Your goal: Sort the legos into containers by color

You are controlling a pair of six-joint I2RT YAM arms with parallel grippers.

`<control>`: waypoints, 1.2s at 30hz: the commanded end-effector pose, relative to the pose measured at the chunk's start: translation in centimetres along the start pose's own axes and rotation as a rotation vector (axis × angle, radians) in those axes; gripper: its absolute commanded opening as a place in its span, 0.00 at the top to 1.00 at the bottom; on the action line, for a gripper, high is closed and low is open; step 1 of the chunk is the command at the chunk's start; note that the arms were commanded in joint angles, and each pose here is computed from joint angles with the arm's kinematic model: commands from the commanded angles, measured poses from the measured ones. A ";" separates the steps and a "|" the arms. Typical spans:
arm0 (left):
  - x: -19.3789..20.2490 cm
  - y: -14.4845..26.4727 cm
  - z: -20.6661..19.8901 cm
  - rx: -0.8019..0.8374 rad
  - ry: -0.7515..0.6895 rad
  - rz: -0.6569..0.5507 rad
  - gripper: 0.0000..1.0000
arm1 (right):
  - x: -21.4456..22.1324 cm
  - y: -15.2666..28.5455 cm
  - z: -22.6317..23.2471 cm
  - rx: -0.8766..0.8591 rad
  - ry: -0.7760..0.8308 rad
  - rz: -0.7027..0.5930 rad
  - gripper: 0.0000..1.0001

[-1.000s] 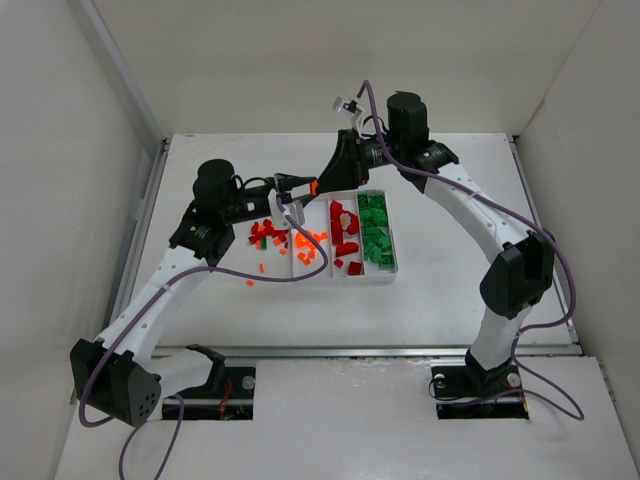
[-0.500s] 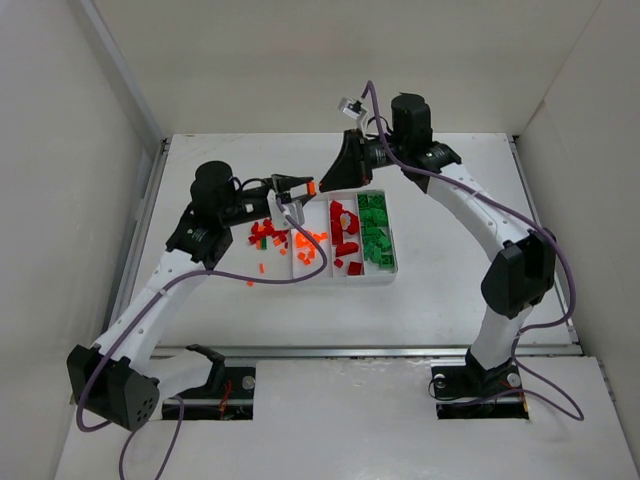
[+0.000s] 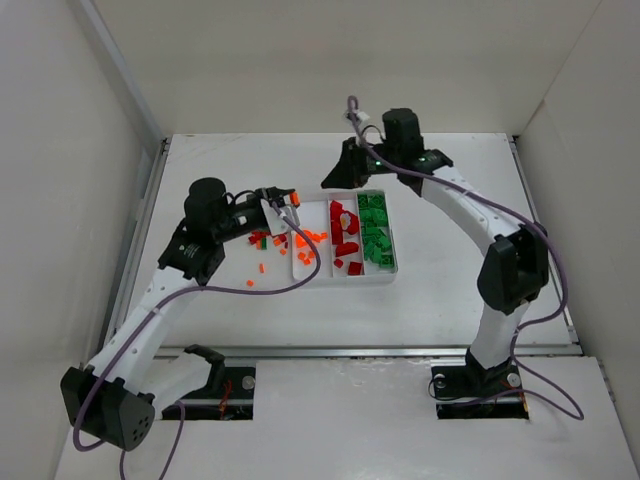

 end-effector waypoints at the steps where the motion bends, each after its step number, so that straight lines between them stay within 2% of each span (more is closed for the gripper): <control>1: 0.8 1.3 -0.7 -0.098 0.124 0.076 1.00 | 3.2 -4.2 -3.3 0.325 0.040 0.109 1.00; 4: 1.9 1.9 -1.7 -0.155 0.220 0.135 1.00 | 4.9 -7.7 -4.4 0.390 0.126 0.201 1.00; 8: 2.5 2.2 -2.7 -0.166 0.282 0.166 1.00 | 5.6 -9.3 -6.8 0.478 0.114 0.215 1.00; 11: 2.8 2.4 -3.2 -0.179 0.310 0.186 1.00 | 6.1 -9.6 -7.8 0.527 0.104 0.214 0.94; 13: 3.7 2.4 -3.9 -0.179 0.324 0.218 1.00 | 6.4 -9.9 -8.5 0.542 0.101 0.221 0.87; 16: 4.2 2.4 -4.6 -0.168 0.333 0.228 1.00 | 7.2 -10.6 -9.3 0.527 0.083 0.250 0.66; 17: 4.2 2.4 -4.6 -0.168 0.333 0.228 1.00 | 7.3 -10.5 -9.3 0.528 0.087 0.260 0.53; 20: 5.2 1.9 -5.5 -0.129 0.333 0.236 1.00 | 7.9 -10.9 -9.6 0.505 0.075 0.276 0.38; 21: 5.8 1.5 -6.1 -0.101 0.351 0.243 1.00 | 7.9 -10.9 -9.5 0.494 0.073 0.278 0.36; 25: 7.5 0.2 -6.9 -0.042 0.364 0.263 1.00 | 6.8 -10.5 -8.5 0.484 0.096 0.241 0.31; 27: 8.4 -1.3 -7.4 0.020 0.366 0.272 1.00 | 4.5 -8.9 -7.8 0.493 0.099 0.178 0.30; 30: 9.5 -2.8 -7.1 0.076 0.372 0.287 1.00 | 3.1 -7.1 -7.8 0.528 0.048 0.123 0.30; 32: 11.2 -3.7 -8.2 0.126 0.417 0.328 1.00 | 2.1 -5.2 -8.5 0.578 0.021 0.077 0.29; 36: 12.0 -5.0 -8.9 0.182 0.336 0.300 1.00 | 2.4 -1.7 -8.7 0.665 -0.017 0.041 0.29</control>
Point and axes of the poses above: each gripper's point midway between its finger pads, its own y axis back along the fingers, its own z axis along the line the jaws close on, x = y × z, the point moved 8 cm from there along y, back along the fingers, and after that the axes turned 6 degrees about -y, right-handed, at the moved point
